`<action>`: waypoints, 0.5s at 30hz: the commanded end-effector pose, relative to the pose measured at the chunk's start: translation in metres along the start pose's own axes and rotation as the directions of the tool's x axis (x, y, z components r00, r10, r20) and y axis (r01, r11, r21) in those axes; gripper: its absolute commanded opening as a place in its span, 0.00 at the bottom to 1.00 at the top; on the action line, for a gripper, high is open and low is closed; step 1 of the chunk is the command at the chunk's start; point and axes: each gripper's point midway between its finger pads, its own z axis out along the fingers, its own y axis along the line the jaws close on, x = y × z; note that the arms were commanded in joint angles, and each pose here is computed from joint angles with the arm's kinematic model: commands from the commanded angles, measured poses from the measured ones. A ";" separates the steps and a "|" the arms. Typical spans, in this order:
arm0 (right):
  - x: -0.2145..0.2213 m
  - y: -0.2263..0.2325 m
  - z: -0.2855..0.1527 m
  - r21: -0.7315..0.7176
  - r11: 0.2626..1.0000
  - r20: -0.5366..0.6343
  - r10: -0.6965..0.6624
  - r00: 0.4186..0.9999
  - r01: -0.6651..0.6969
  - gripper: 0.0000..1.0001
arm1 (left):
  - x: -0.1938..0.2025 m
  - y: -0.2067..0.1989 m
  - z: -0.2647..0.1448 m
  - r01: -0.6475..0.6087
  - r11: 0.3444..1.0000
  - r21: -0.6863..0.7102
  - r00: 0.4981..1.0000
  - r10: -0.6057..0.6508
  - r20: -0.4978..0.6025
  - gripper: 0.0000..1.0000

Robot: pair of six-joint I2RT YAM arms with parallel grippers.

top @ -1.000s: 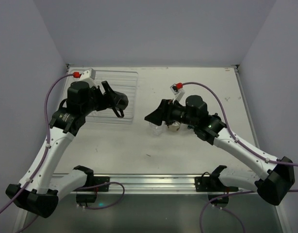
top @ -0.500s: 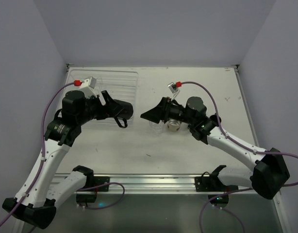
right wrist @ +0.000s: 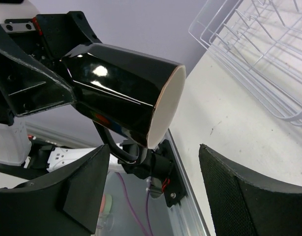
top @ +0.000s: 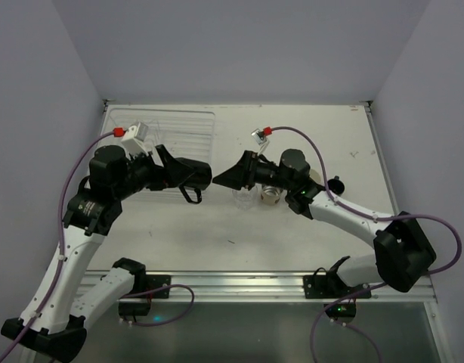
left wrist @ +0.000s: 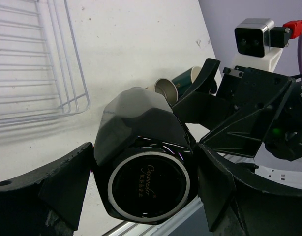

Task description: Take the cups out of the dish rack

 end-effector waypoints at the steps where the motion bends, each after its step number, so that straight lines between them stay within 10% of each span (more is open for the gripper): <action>1: -0.024 0.035 0.003 -0.124 0.987 0.064 -0.094 0.994 0.101 0.75 | -0.021 -0.042 -0.020 -0.031 0.986 0.161 0.998 0.021 0.065 0.00; 15: -0.023 0.061 -0.001 -0.412 0.909 0.071 -0.040 0.997 0.066 0.74 | -0.019 -0.048 -0.026 -0.033 0.982 0.185 0.998 0.021 0.065 0.00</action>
